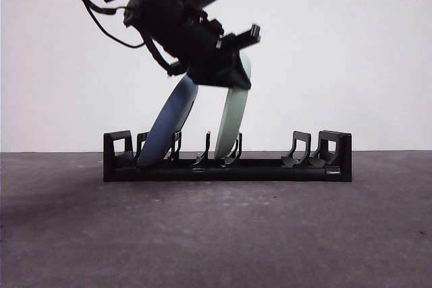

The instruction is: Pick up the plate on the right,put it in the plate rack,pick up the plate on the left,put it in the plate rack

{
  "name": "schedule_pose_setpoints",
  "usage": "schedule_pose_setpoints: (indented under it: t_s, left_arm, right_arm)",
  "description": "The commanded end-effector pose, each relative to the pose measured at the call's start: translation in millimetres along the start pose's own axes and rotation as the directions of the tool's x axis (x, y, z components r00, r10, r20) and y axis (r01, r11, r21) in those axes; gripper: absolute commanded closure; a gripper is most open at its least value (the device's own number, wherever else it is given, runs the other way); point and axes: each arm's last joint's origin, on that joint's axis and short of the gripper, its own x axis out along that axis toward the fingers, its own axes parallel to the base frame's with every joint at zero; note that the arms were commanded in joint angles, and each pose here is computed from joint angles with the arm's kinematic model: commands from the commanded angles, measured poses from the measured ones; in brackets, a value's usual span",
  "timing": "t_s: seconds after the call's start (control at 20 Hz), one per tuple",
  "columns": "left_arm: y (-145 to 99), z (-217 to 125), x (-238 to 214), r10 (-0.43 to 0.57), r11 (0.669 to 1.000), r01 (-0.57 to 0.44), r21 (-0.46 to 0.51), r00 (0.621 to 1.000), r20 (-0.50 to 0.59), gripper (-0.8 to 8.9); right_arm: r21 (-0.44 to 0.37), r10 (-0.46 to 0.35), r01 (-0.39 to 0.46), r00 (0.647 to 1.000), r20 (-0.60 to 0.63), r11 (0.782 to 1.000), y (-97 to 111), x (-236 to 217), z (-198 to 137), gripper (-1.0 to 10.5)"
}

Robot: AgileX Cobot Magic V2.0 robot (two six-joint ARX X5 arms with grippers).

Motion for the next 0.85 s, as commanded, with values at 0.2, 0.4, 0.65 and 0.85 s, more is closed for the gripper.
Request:
schedule_pose_setpoints:
  t_s: [0.2, 0.4, 0.65, 0.85]
  left_arm:
    - [5.3, -9.5, 9.5, 0.039, 0.999, -0.039, 0.015, 0.999, -0.029, 8.22]
    - [5.9, -11.4, 9.5, 0.064, 0.998, -0.063, 0.027, 0.997, -0.048, 8.22]
    - [1.3, -13.4, 10.1, 0.041, 0.999, -0.040, 0.028, 0.997, -0.068, 7.45]
    - [-1.4, -13.4, 10.6, 0.035, 0.999, -0.033, 0.030, 0.997, -0.068, 5.88]
  right_arm:
    - [-0.008, 0.005, -0.005, 1.000, -0.011, 1.000, 0.3, -0.1, -1.5, 6.0]
    - [-0.010, 0.005, -0.005, 1.000, -0.011, 1.000, 0.3, -0.1, -1.5, 6.0]
    - [-0.013, 0.005, -0.005, 1.000, -0.016, 1.000, -0.1, 1.6, -0.6, 6.0]
    - [-0.011, 0.005, -0.005, 1.000, -0.024, 1.000, -0.7, 3.8, 0.3, 6.0]
